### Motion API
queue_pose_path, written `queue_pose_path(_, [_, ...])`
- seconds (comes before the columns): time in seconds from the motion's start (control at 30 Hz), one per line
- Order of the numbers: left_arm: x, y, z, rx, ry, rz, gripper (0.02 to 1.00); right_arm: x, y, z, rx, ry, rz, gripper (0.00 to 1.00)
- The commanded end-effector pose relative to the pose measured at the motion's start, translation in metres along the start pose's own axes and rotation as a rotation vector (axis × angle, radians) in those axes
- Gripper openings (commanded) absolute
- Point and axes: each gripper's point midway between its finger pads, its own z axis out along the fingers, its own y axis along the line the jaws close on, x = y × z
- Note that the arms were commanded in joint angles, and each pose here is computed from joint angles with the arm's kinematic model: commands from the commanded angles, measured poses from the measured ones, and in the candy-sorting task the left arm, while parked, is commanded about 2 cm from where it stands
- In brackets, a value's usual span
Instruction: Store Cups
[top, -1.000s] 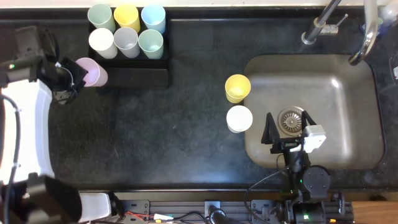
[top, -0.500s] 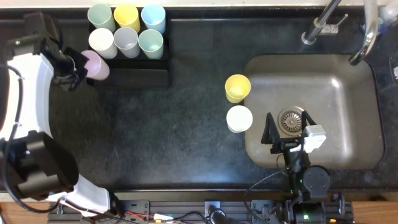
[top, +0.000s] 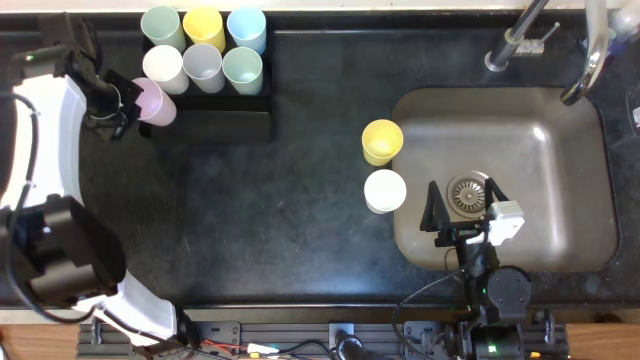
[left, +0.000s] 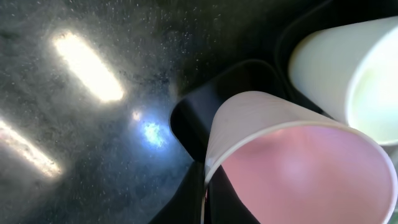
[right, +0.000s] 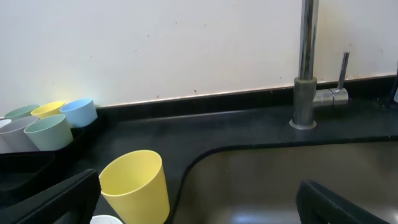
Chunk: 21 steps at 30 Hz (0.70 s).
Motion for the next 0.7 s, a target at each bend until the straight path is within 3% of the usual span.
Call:
queue_pose_path(0.03, [-0.007, 0.002, 0.008, -0.019, 0.000, -0.036, 0.036, 0.003, -0.002, 0.000, 0.003, -0.002, 0.004, 0.998])
queue_pose_path(0.7, [-0.003, 0.000, 0.042, -0.087, 0.015, -0.005, 0.036, 0.003, -0.002, 0.000, 0.003, -0.002, 0.004, 0.998])
